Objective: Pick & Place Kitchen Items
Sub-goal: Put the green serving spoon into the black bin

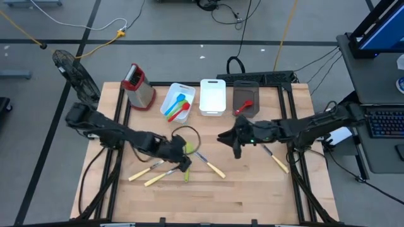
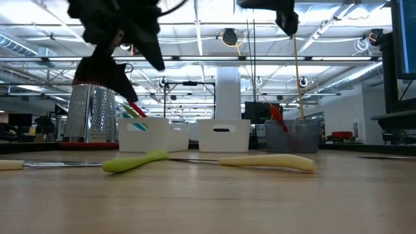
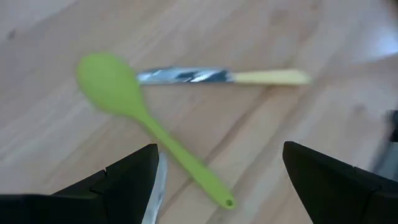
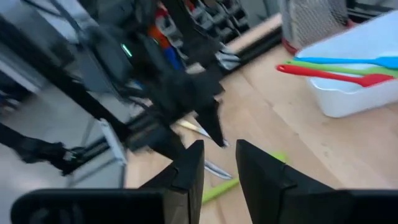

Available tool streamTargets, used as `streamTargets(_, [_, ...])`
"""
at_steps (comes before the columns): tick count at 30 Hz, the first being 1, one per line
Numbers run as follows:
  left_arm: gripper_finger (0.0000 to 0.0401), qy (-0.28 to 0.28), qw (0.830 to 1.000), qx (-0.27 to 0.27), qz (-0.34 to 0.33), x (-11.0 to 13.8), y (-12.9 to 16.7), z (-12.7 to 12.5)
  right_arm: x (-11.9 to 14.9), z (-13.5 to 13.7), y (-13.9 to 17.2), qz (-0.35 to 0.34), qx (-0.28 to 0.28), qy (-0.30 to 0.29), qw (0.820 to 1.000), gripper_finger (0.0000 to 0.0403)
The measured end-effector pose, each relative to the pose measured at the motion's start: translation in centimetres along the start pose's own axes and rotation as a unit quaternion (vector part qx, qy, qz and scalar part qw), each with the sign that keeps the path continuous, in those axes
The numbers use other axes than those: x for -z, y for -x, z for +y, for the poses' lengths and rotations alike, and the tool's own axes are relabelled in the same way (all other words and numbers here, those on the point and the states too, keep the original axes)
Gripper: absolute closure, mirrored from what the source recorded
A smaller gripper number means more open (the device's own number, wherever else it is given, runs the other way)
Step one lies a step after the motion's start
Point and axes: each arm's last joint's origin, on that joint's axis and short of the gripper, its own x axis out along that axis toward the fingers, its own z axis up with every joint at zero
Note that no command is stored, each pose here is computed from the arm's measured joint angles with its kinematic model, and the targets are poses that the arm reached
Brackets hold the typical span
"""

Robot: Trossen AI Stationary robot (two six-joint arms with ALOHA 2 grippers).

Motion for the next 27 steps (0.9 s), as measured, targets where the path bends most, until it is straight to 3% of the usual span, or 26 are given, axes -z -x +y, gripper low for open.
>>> streamTargets(6, [0.005, 0.029, 0.991, -0.104, 0.072, 1.0, -3.3, -2.2, 1.6, -1.0, 1.3, -0.032, -0.037, -0.007, 0.999, 0.0316])
streamTargets(15, [0.005, 0.071, 0.978, -0.134, 0.144, 3.5, -8.0, -4.4, 2.0, -1.2, 2.0, -0.026, -0.059, 0.001, 0.998, 0.0316])
streamTargets(27, [0.005, 0.098, 0.972, -0.162, 0.141, 3.3, -8.8, -3.7, 2.0, -1.2, 2.0, -0.026, -0.066, 0.001, 0.997, 0.0316])
